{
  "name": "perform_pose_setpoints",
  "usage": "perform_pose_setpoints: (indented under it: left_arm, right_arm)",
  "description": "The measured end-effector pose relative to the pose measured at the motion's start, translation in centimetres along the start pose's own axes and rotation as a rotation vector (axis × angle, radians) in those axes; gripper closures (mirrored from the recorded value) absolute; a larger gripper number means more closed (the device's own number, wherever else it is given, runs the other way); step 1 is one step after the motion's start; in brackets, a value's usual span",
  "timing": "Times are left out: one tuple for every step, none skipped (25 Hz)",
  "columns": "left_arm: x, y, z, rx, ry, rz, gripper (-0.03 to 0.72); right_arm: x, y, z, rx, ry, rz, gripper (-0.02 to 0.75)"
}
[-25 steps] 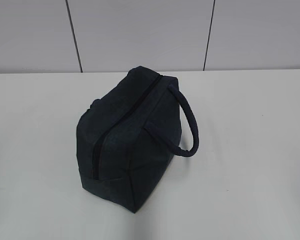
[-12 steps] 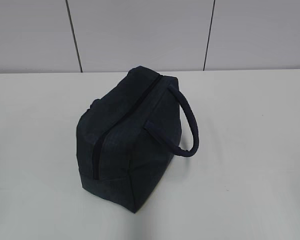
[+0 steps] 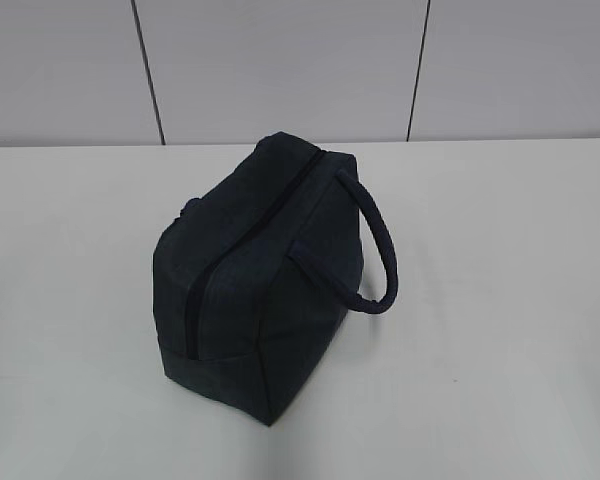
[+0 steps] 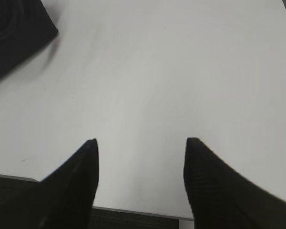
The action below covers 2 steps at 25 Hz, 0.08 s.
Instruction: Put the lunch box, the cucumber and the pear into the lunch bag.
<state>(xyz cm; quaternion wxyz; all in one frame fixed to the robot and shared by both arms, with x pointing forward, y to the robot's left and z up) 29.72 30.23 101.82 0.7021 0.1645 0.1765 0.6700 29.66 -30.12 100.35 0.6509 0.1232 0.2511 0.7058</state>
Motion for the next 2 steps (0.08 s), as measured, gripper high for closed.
perform_pose_setpoints:
  left_arm:
    - [0.00, 0.00, 0.00, 0.000, 0.000, 0.000, 0.446]
    - [0.00, 0.00, 0.00, 0.000, 0.000, 0.000, 0.446]
  right_arm:
    - [0.00, 0.00, 0.00, 0.000, 0.000, 0.000, 0.295]
    - [0.00, 0.00, 0.00, 0.000, 0.000, 0.000, 0.295]
Point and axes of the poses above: a point on each arm's last joint axis where the gripper is mounted, y pointing back along that axis away from the gripper, x along the wrist's bending axis when the last joint is at zero, z = x × y, the point moved 8 cm from there along -y, pointing out along that axis toward the gripper, and after that the axes turned 5 degrees about y, right-handed, at the moved point
